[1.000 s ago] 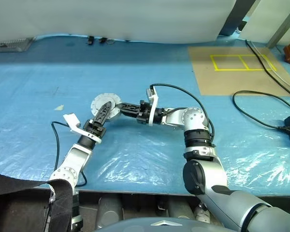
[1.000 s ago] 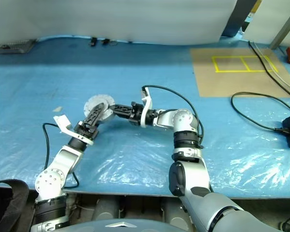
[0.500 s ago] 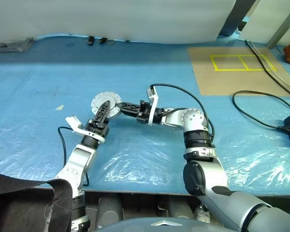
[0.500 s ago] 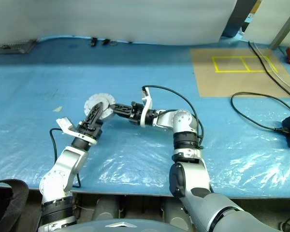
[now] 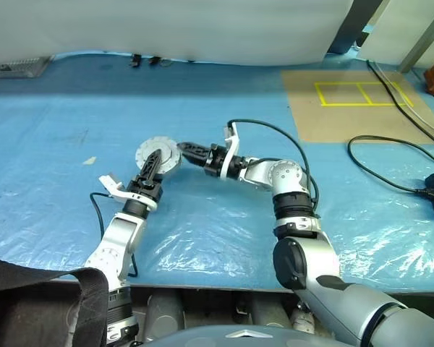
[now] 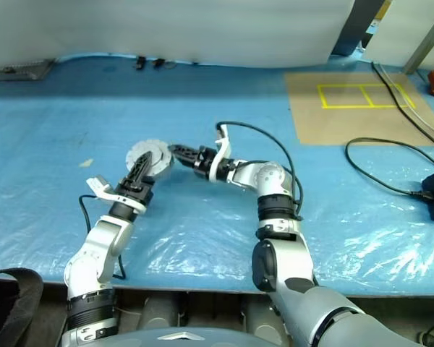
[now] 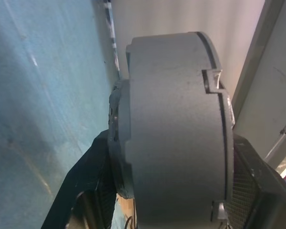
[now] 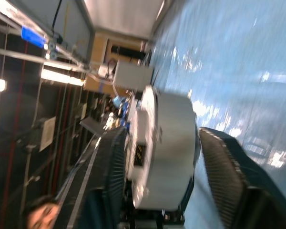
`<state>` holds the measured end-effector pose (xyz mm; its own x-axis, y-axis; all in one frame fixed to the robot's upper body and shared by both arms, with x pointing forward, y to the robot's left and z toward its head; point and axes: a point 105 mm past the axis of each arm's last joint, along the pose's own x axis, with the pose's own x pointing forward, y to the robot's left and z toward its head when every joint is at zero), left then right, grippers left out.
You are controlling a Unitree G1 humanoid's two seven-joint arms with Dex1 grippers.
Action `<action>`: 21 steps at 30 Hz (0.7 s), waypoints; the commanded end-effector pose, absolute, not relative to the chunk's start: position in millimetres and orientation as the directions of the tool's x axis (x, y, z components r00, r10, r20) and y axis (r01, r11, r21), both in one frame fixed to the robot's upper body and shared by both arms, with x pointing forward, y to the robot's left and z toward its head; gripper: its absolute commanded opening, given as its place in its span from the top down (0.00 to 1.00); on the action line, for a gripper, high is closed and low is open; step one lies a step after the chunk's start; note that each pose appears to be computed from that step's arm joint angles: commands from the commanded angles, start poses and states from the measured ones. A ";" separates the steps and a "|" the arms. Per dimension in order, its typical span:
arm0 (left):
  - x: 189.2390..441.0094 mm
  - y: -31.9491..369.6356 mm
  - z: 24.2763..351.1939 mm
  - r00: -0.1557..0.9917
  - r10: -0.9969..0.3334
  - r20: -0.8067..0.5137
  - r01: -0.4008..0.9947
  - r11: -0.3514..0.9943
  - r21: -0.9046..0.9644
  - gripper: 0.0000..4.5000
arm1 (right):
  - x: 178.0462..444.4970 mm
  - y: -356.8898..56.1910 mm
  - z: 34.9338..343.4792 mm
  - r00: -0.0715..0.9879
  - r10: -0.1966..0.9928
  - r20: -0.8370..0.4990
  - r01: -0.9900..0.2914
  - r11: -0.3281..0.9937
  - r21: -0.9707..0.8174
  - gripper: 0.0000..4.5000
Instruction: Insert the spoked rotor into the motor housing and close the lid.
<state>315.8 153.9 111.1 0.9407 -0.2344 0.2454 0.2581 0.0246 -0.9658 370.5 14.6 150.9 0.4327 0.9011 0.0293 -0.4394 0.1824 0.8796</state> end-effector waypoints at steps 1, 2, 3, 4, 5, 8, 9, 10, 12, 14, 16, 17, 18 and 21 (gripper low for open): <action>319.7 163.0 138.4 0.912 -0.173 0.372 0.371 -0.037 -0.928 0.43 | 378.5 15.2 163.7 0.462 0.884 0.066 -0.459 0.175 0.871 0.22; 321.2 166.8 140.7 0.910 -0.150 0.388 0.385 -0.048 -0.922 0.43 | 380.6 14.3 163.5 0.473 0.879 0.066 -0.454 0.179 0.873 0.22; 323.1 172.0 143.4 0.907 -0.120 0.403 0.400 -0.047 -0.915 0.43 | 383.5 12.7 163.2 0.490 0.869 0.063 -0.449 0.189 0.873 0.22; 326.0 178.8 145.1 0.908 -0.081 0.411 0.409 -0.034 -0.912 0.43 | 386.2 10.9 163.0 0.504 0.861 0.062 -0.443 0.196 0.875 0.22; 329.4 187.2 146.0 0.910 -0.034 0.413 0.413 -0.013 -0.911 0.43 | 388.4 9.4 163.2 0.515 0.855 0.062 -0.440 0.201 0.875 0.22; 340.9 216.0 144.1 0.910 0.099 0.402 0.395 0.087 -0.915 0.43 | 390.6 7.6 164.9 0.522 0.851 0.065 -0.440 0.203 0.875 0.22; 345.8 226.4 141.4 0.909 0.138 0.393 0.376 0.134 -0.917 0.43 | 390.8 7.6 165.5 0.520 0.852 0.065 -0.443 0.203 0.873 0.22; 350.8 237.5 137.0 0.908 0.186 0.376 0.348 0.165 -0.923 0.43 | 390.8 7.8 165.8 0.518 0.853 0.066 -0.444 0.203 0.873 0.22; 360.7 262.2 124.8 0.900 0.289 0.328 0.276 0.206 -0.939 0.43 | 390.1 9.3 166.5 0.511 0.857 0.064 -0.454 0.205 0.867 0.22; 367.6 278.4 117.1 0.886 0.353 0.300 0.232 0.222 -0.947 0.43 | 388.9 10.8 167.1 0.503 0.862 0.063 -0.462 0.207 0.862 0.22; 378.7 290.7 107.2 0.886 0.388 0.252 0.174 0.225 -0.959 0.43 | 387.1 12.0 168.1 0.493 0.868 0.066 -0.469 0.200 0.860 0.22; 382.7 294.9 103.7 0.886 0.401 0.235 0.151 0.230 -0.961 0.43 | 386.6 12.2 168.3 0.490 0.869 0.067 -0.470 0.199 0.860 0.22; 386.4 299.3 101.1 0.883 0.415 0.222 0.136 0.227 -0.964 0.43 | 386.1 12.6 168.1 0.488 0.870 0.067 -0.472 0.198 0.859 0.22; 394.3 305.7 96.4 0.878 0.436 0.195 0.101 0.228 -0.968 0.43 | 384.8 12.7 167.9 0.483 0.873 0.068 -0.477 0.197 0.856 0.22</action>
